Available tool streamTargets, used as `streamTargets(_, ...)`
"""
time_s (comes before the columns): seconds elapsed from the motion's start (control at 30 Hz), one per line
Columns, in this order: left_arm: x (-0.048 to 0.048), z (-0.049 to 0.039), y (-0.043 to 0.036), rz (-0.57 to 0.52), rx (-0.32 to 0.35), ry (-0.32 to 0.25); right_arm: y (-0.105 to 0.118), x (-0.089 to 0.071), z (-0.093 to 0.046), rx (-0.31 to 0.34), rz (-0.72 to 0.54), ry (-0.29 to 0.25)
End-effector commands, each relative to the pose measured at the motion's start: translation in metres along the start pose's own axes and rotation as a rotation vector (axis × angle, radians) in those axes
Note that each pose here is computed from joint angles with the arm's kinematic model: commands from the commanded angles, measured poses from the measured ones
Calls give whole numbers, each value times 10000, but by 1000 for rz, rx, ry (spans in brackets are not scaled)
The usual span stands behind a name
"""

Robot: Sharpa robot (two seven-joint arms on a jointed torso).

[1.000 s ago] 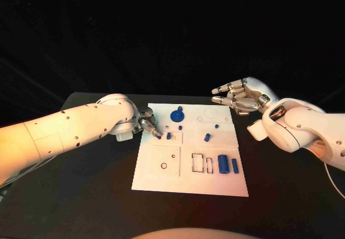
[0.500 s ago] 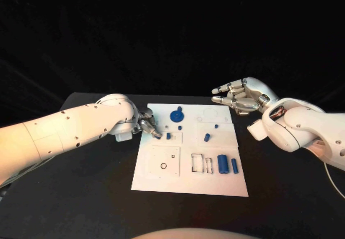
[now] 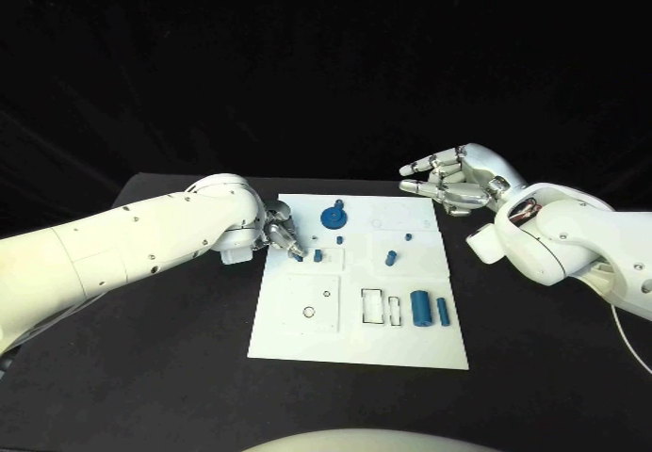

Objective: Assemble the parts on the task board

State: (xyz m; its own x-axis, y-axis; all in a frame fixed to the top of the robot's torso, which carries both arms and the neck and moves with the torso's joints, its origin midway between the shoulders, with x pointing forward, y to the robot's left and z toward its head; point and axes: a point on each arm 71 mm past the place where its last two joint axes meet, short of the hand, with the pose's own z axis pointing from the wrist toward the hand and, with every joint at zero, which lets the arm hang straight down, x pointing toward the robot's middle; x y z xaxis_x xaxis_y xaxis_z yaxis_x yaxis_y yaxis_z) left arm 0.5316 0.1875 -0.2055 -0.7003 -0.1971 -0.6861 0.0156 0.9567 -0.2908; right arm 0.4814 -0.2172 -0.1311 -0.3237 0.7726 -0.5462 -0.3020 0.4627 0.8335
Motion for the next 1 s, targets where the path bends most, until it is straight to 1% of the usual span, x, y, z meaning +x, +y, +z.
streamTargets(0.03,109,36,2,20,-23,58,8,14,-3,-7,1,12)
streamTargets(0.43,112,52,-6,24,-44,64,10,13,-7,-8,1,12)
streamTargets(1.0,100,65,-7,22,-70,53,19,14,-13,-16,2,12)
